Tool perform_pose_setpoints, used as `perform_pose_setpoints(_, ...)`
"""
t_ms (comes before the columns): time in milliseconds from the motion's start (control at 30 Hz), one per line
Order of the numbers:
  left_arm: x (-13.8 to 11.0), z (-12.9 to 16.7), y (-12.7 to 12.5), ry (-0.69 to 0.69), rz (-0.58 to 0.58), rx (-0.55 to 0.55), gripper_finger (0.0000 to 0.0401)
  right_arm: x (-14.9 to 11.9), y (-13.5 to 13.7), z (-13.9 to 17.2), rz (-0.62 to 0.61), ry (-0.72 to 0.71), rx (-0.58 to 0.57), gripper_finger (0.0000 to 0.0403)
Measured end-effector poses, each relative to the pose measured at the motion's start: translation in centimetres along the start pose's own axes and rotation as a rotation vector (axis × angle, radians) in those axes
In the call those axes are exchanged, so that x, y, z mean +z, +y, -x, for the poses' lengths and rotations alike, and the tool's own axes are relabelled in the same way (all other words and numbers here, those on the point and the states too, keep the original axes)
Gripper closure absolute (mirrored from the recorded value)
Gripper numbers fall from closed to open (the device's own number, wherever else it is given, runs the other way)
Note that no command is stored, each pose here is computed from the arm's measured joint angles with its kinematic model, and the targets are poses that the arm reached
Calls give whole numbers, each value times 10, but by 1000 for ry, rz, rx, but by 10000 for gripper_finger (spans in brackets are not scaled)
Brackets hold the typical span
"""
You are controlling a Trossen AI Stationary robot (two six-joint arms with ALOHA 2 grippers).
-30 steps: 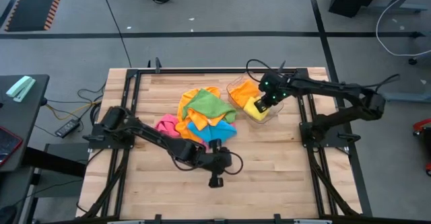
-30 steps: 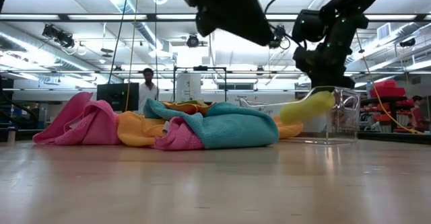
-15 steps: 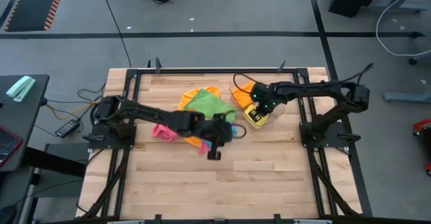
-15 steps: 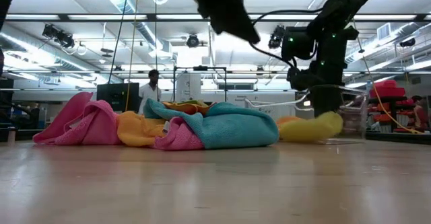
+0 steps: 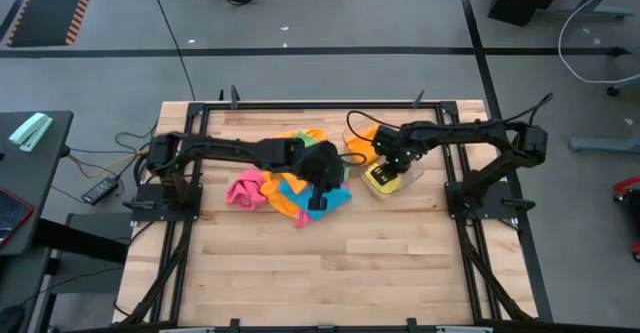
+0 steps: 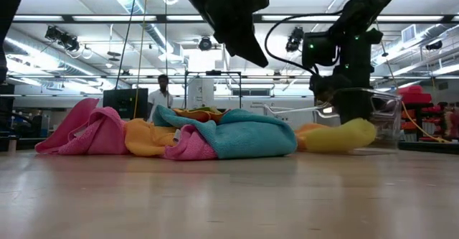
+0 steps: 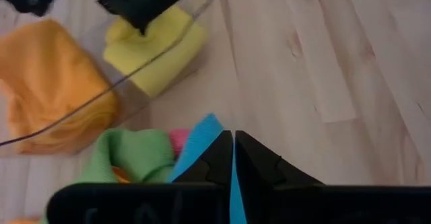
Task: Fold microfiber towels
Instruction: Put the yellow towel into the transparent bin
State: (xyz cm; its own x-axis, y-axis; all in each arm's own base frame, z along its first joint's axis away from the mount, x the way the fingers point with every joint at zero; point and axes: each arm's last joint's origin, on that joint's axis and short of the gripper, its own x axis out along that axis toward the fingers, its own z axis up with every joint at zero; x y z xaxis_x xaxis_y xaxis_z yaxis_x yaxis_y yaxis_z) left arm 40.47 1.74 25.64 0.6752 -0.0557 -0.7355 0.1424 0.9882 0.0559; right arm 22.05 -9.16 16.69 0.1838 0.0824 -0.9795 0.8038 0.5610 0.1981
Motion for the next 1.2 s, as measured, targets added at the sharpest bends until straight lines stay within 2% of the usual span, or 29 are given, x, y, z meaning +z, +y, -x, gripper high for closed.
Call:
perform_pose_setpoints(133, -1, 1, 8, -9, 9, -30, 385, 0, -6, 1, -70, 53, 24, 230)
perform_pose_setpoints(300, -1, 1, 8, -14, 11, -57, 395, 3, -7, 11, -100, 82, 24, 209)
perform_pose_setpoints(500, -1, 1, 8, -14, 11, -59, 371, 11, -2, 29, -74, 68, -1, 210)
perform_pose_setpoints(667, -2, 1, 8, -11, 30, -60, 380, 17, 2, 45, -8, 30, -51, 210)
perform_pose_setpoints(800, -3, 1, 7, 4, 31, -64, 394, 25, 11, 53, 71, -16, 47, 210)
perform_pose_setpoints(867, -3, 1, 7, 4, 30, -64, 395, 28, 13, 51, 96, -49, 89, 210)
perform_pose_setpoints(1033, -3, 1, 7, 3, 31, -64, 376, 31, 9, 40, 125, -102, 104, 213)
perform_pose_setpoints(1200, -2, 1, 7, 0, 31, -63, 372, 24, 3, 26, 130, -72, 96, 242)
